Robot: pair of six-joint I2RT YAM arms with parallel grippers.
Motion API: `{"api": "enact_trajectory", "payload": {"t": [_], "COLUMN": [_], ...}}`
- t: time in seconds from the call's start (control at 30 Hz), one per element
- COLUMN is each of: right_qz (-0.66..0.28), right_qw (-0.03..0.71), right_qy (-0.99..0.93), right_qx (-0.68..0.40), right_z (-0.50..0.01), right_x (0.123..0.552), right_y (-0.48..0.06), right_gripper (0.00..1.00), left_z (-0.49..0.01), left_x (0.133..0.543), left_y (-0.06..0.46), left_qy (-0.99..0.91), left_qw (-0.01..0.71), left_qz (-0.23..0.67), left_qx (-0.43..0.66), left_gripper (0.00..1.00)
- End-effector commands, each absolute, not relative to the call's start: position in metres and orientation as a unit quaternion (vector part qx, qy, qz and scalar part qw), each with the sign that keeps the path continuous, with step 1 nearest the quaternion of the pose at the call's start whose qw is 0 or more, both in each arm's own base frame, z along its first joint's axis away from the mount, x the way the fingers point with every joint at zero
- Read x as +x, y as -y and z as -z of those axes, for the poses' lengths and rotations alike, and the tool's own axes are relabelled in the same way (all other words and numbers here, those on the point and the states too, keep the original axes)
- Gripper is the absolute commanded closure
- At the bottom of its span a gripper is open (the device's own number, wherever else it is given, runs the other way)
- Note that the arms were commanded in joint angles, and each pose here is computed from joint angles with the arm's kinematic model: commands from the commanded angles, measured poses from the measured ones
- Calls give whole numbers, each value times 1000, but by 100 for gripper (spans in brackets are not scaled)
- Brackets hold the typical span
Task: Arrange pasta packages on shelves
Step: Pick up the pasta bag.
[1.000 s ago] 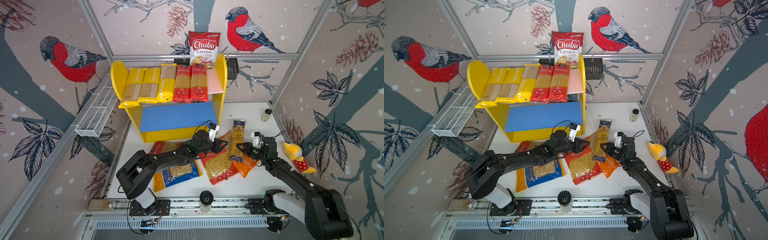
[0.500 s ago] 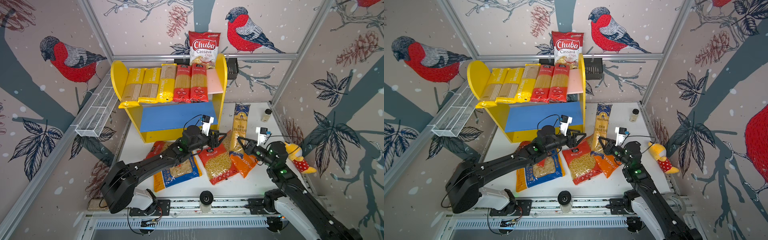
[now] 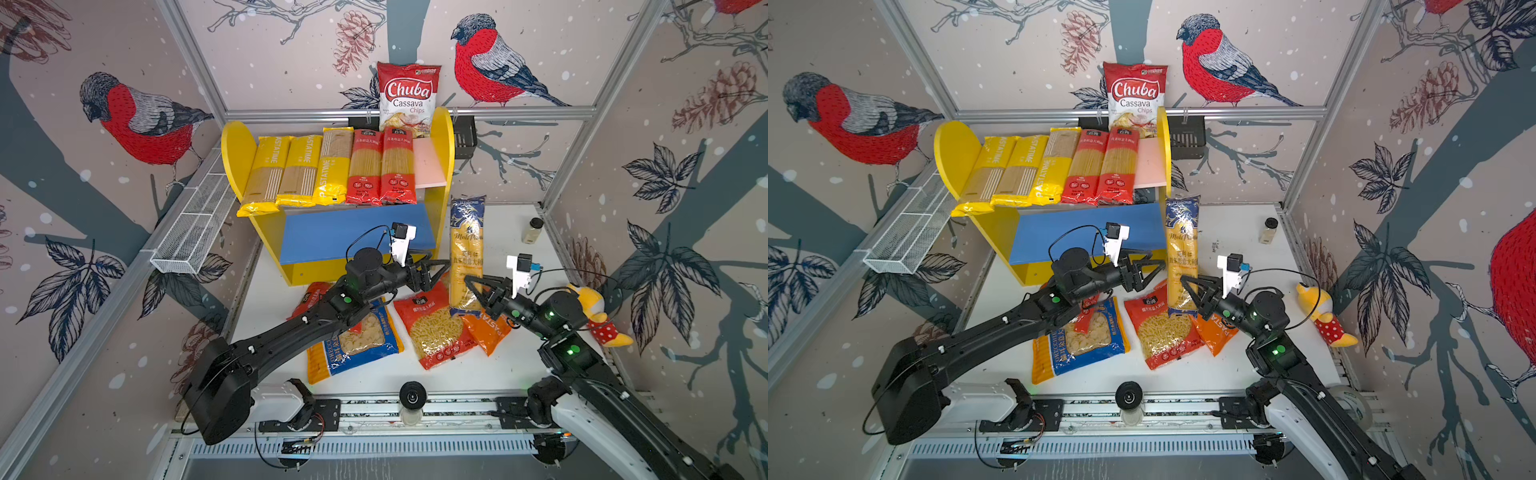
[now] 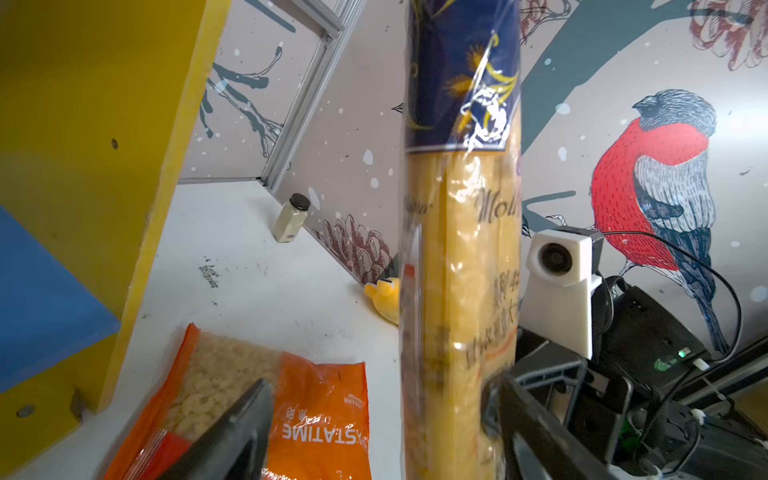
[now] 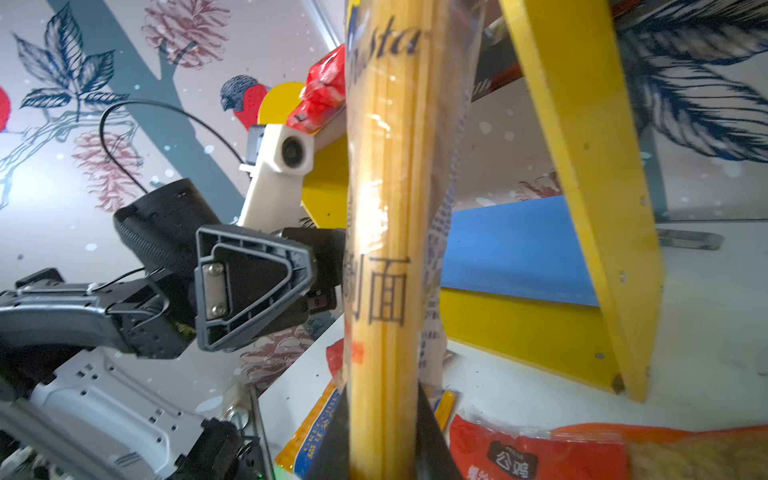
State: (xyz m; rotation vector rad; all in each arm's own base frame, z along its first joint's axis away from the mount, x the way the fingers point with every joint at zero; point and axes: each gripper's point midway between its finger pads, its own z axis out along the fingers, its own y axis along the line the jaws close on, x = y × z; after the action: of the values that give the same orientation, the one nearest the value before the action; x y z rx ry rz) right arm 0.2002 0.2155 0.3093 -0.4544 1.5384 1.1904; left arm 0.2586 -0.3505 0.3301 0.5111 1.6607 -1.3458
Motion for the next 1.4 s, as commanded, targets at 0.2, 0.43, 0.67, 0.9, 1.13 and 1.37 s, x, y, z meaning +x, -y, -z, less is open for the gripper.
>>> {"api": "enact_trajectory", "payload": {"t": [0.2, 0.43, 0.67, 0.9, 1.13, 1.37], "right_qz": [-518, -522, -517, -522, -521, -520], "right_qw": [588, 578, 569, 551, 543, 534], "right_qy": [-573, -575, -593, -608, -618, -629], "right_qx": [-240, -249, -240, -233, -229, -220], "right_z": [-349, -344, -334, -323, -318, -312], "right_x": [182, 180, 188, 193, 195, 199], "right_y": [-237, -248, -252, -256, -257, -256], "right_gripper": [100, 100, 97, 81, 65, 44], "left_z": [-348, -348, -351, -356, -370, -383], "left_x": [246, 242, 236, 232, 231, 234], "left_y": [352, 354, 356, 354, 352, 348], "left_qy": [-638, -631, -617, -607, -595, -587], "left_qw": [456, 453, 450, 456, 469, 495], "left_qz": [577, 584, 593, 596, 596, 582], "left_qx": [226, 237, 254, 260, 265, 267], "left_gripper": [19, 29, 56, 73, 82, 94]}}
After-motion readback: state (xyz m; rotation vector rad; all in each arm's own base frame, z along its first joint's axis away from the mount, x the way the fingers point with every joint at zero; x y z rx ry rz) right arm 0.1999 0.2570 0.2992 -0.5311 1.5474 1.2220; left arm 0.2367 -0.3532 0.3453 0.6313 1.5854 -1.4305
